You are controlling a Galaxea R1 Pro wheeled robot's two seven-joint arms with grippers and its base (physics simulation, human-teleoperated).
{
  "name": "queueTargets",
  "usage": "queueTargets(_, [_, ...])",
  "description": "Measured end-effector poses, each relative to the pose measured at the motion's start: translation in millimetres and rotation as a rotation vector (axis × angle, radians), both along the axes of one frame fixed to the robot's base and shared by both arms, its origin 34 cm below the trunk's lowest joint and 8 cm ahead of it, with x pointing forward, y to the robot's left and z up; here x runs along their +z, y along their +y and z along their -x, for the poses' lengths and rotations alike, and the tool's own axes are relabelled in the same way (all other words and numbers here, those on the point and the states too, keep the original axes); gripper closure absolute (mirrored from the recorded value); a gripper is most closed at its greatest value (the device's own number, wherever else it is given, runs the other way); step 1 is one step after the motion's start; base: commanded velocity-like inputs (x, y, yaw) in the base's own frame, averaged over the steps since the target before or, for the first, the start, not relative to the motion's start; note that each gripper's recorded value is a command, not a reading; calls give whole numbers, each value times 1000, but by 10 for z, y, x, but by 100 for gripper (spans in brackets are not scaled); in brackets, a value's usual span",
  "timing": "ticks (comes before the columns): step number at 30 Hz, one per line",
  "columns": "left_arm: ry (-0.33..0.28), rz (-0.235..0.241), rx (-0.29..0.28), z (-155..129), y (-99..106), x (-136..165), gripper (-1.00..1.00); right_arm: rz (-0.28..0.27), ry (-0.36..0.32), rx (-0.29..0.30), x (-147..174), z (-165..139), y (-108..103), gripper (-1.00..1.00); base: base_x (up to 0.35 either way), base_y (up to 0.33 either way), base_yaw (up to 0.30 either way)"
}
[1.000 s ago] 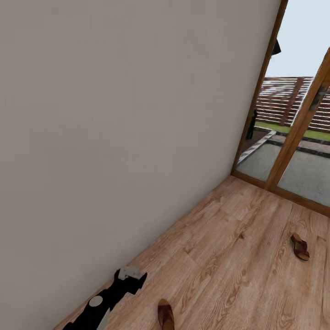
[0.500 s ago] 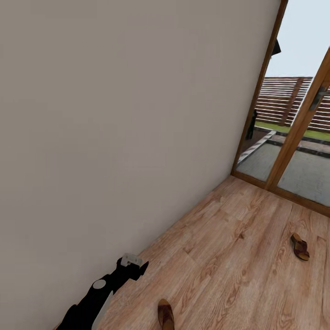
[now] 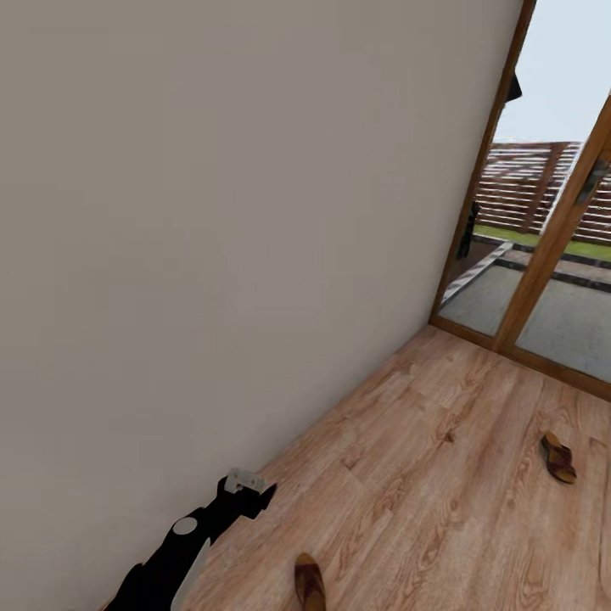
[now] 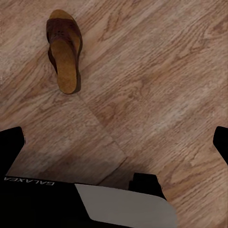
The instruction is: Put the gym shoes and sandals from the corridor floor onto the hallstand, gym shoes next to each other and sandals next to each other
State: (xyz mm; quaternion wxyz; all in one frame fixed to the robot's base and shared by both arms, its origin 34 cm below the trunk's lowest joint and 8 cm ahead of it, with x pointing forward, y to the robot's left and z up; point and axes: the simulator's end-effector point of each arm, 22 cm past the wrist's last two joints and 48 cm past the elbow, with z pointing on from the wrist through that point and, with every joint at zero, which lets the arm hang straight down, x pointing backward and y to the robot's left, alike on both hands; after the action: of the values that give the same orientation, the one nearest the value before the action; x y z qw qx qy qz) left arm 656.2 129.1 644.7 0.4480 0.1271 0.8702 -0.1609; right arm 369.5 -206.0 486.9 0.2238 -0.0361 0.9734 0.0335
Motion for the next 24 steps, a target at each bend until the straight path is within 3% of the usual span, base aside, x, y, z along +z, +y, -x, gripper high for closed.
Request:
queueTargets(11, [4, 2, -1, 8, -15, -16, -100, -1, 3, 1, -8, 12, -1, -100, 3, 80, 49])
queueTargets(24, [7, 2, -2, 14, -18, -31, -100, -1, 7, -4, -15, 22, -1, -100, 111, 1, 44])
